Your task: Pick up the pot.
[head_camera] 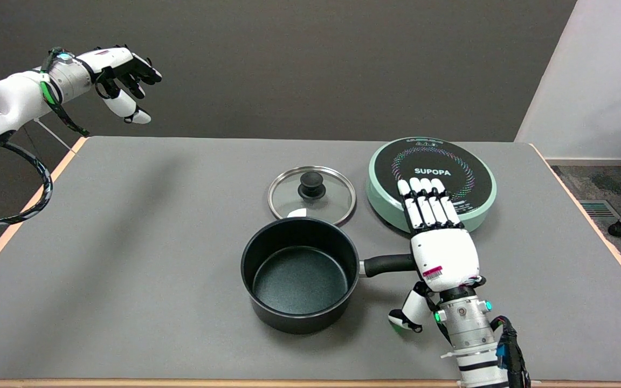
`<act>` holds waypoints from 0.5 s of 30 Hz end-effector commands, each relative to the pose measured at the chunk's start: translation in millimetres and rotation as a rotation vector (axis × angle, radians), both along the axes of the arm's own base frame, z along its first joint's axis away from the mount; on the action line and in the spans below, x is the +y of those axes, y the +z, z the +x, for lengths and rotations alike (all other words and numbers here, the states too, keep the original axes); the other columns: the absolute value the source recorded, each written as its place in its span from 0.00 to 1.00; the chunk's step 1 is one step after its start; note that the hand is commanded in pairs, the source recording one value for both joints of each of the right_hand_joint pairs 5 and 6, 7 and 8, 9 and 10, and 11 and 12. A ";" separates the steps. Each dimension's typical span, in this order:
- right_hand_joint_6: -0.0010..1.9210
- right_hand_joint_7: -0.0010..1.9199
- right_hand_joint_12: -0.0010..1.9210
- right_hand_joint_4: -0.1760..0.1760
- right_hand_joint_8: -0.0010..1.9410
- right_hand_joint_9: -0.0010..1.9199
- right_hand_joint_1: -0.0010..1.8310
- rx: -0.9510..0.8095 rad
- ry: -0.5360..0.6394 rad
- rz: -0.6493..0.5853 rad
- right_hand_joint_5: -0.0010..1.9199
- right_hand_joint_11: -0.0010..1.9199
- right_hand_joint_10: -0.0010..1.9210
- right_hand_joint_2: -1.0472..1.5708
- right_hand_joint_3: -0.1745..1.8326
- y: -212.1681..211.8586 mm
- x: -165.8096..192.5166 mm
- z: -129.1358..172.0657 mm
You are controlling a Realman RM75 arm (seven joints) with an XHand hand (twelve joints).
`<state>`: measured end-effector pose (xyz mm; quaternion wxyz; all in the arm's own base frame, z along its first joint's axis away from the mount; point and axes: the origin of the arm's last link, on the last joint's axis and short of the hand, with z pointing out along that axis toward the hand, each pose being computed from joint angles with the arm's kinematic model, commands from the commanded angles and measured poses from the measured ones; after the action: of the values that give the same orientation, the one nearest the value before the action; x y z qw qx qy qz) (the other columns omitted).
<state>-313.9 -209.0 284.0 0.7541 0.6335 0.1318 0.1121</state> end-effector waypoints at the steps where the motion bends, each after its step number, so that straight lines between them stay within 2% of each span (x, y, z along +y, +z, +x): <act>1: 0.01 0.01 0.01 0.42 0.01 0.01 0.66 0.003 -0.047 -0.008 0.01 0.01 0.01 0.13 0.66 12.4 -20.7 -4.0; 10: 0.01 0.01 0.01 0.48 0.01 0.01 0.65 0.002 -0.038 -0.005 0.01 0.01 0.01 0.15 0.63 14.0 -26.2 -0.2; 15: 0.01 0.01 0.01 0.61 0.01 0.01 0.65 0.008 -0.039 -0.003 0.01 0.01 0.01 0.21 0.45 14.0 -26.2 -0.7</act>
<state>-315.0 -226.4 294.1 0.7575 0.6330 0.1247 0.1001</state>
